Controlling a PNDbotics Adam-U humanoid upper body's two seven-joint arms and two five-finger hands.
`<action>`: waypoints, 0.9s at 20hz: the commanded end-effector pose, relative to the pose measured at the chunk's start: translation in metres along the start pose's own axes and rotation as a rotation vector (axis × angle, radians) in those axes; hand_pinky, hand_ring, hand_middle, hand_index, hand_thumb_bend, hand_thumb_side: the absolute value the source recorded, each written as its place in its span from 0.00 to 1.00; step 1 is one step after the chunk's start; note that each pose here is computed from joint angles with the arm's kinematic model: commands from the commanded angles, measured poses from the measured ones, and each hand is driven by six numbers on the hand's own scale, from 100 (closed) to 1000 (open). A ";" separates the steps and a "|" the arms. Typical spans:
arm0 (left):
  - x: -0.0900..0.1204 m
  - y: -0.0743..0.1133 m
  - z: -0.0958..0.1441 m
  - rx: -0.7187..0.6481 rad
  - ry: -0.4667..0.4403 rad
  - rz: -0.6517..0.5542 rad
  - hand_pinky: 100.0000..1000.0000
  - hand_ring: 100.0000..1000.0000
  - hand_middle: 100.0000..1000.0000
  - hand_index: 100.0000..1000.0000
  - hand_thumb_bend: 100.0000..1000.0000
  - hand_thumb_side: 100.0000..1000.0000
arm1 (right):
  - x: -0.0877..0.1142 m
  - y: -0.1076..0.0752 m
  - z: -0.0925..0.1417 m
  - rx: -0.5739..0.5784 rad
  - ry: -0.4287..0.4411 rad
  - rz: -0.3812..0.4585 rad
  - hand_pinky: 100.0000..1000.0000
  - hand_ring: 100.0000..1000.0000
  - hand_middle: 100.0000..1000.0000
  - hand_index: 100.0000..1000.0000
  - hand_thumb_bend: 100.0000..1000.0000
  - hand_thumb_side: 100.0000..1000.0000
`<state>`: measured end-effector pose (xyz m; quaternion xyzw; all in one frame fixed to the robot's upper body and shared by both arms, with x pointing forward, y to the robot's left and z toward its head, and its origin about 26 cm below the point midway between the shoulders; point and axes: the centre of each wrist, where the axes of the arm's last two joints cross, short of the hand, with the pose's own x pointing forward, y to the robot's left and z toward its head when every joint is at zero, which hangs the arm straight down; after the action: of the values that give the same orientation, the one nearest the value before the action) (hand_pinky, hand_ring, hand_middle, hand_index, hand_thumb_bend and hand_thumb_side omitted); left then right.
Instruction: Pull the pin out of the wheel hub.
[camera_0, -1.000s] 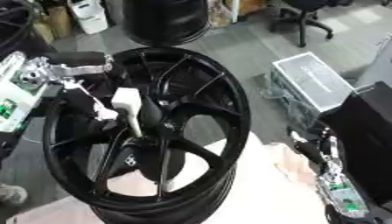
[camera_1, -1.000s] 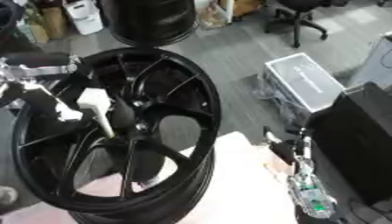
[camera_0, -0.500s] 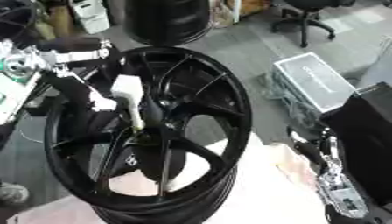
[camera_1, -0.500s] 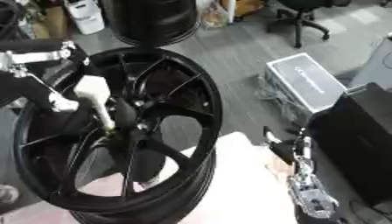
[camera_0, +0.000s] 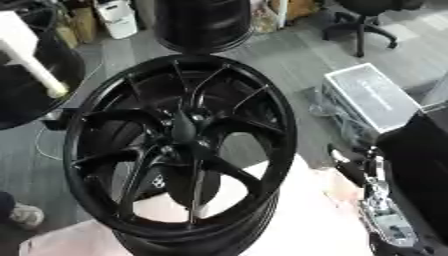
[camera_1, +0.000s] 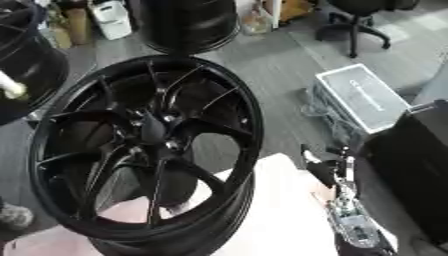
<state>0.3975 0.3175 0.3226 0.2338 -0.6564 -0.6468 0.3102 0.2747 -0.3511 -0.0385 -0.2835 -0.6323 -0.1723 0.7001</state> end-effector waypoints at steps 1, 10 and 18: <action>-0.032 -0.005 0.039 0.020 0.216 0.015 0.73 0.52 0.46 0.54 0.20 0.31 | 0.007 -0.006 -0.006 -0.019 -0.026 -0.001 0.49 0.45 0.66 0.85 0.40 0.12; -0.103 -0.176 0.078 -0.230 0.704 0.147 0.77 0.73 0.89 0.92 0.71 0.70 | 0.008 -0.001 -0.005 -0.013 -0.025 -0.017 0.49 0.45 0.66 0.85 0.40 0.12; -0.068 -0.189 0.084 0.338 0.602 0.440 0.62 0.60 0.73 0.79 0.46 0.80 | 0.006 0.001 -0.003 -0.021 -0.014 -0.031 0.49 0.45 0.66 0.85 0.40 0.12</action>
<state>0.3677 0.4156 0.1036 0.3107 -0.6165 -0.3970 0.6048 0.2763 -0.3483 -0.0387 -0.2797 -0.6331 -0.1852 0.6976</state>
